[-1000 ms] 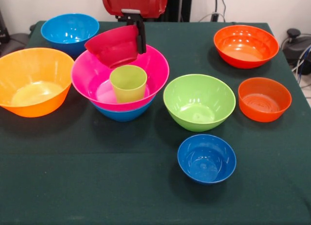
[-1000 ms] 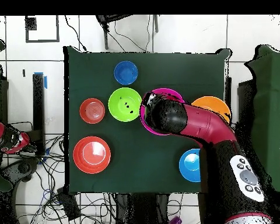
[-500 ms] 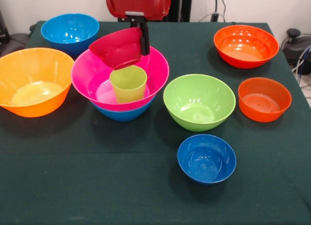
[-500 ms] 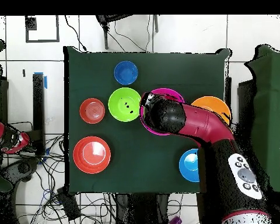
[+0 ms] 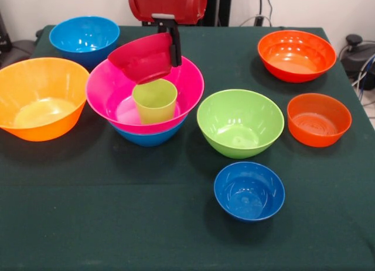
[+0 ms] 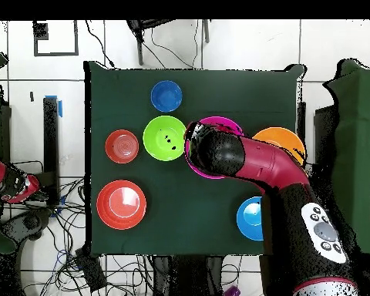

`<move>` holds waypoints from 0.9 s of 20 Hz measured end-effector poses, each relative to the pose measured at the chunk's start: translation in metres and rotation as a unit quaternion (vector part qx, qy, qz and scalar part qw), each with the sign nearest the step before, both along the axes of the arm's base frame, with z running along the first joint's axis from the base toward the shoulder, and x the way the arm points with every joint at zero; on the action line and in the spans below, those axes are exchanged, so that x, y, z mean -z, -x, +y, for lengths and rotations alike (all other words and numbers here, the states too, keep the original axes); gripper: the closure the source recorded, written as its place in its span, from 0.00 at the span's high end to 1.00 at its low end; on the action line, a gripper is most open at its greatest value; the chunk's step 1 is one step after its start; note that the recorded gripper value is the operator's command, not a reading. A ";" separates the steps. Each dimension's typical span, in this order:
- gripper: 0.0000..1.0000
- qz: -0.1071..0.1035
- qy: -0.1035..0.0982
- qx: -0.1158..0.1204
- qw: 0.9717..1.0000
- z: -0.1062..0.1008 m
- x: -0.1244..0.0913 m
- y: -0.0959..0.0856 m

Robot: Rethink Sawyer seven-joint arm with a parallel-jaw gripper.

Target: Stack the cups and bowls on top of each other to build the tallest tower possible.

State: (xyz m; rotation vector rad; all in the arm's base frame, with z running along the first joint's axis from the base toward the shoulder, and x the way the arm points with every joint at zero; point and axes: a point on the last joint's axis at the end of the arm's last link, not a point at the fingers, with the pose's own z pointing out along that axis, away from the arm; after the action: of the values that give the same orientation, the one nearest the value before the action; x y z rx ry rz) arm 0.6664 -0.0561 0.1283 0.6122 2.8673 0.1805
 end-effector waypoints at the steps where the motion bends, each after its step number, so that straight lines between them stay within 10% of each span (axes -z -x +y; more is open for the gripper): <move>1: 0.00 0.000 0.000 0.000 1.000 0.000 0.000 0.000; 18: 0.00 0.002 -0.002 0.006 1.000 -0.007 0.002 0.002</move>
State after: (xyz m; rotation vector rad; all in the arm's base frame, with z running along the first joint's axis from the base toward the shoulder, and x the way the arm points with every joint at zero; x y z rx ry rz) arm 0.6648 -0.0636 0.1262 0.6300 2.8669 0.1837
